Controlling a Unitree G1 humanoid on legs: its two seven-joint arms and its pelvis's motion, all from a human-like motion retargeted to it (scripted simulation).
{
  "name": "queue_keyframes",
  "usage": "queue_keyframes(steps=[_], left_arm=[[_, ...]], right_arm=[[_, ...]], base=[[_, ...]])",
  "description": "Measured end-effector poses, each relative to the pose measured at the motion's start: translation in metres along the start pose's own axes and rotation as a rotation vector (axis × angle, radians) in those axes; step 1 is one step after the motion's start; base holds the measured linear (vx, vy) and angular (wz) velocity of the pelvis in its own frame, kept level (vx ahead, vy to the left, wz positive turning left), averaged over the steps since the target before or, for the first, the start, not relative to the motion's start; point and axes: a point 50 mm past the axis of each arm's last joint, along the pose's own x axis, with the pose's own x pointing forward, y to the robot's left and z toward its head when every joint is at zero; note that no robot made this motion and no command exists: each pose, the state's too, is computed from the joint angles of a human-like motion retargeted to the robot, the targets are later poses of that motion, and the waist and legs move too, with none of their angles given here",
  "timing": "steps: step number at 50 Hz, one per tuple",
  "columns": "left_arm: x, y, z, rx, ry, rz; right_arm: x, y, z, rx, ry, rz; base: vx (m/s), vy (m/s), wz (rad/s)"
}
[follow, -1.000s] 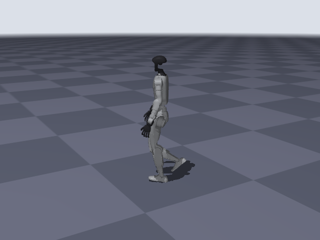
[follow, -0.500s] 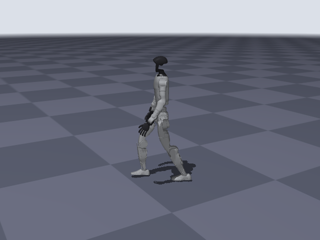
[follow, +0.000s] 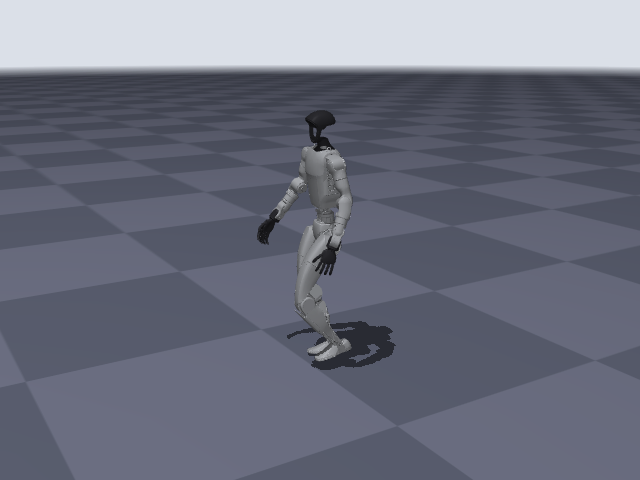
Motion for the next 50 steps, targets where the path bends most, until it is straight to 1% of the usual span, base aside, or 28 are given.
queue_keyframes(steps=[6,11,16,23,30,35,40,50], left_arm=[[0.002,-0.008,0.007,0.012,-0.028,-0.011],[0.003,-0.012,0.006,0.021,-0.018,-0.022],[0.001,-0.018,-0.006,-0.001,0.022,-0.029],[-0.002,-0.015,-0.02,-0.089,0.085,-0.026],[0.0,-0.014,-0.015,-0.12,0.07,-0.037],[0.007,0.003,0.009,-0.065,0.022,-0.007],[0.011,0.017,0.032,-0.009,-0.032,0.038],[0.009,0.061,0.109,0.07,-0.279,0.171]], right_arm=[[0.005,0.006,0.026,-0.046,-0.081,0.009],[0.006,0.016,0.031,-0.108,-0.092,0.044],[0.003,0.033,0.007,-0.142,-0.025,0.106],[-0.012,0.057,-0.047,-0.15,0.163,0.241],[-0.026,0.058,-0.083,-0.143,0.3,0.321],[-0.023,0.045,-0.076,-0.154,0.279,0.293],[-0.022,0.043,-0.071,-0.149,0.236,0.271],[-0.017,0.044,-0.053,-0.153,0.143,0.256]], base=[[0.42,0.03,0.29],[0.43,0.07,0.18],[0.48,0.08,0.02],[0.51,0.06,-0.01],[0.47,0.07,0.17],[0.48,0.07,0.07],[0.47,0.05,0.17],[0.44,0.01,0.28]])
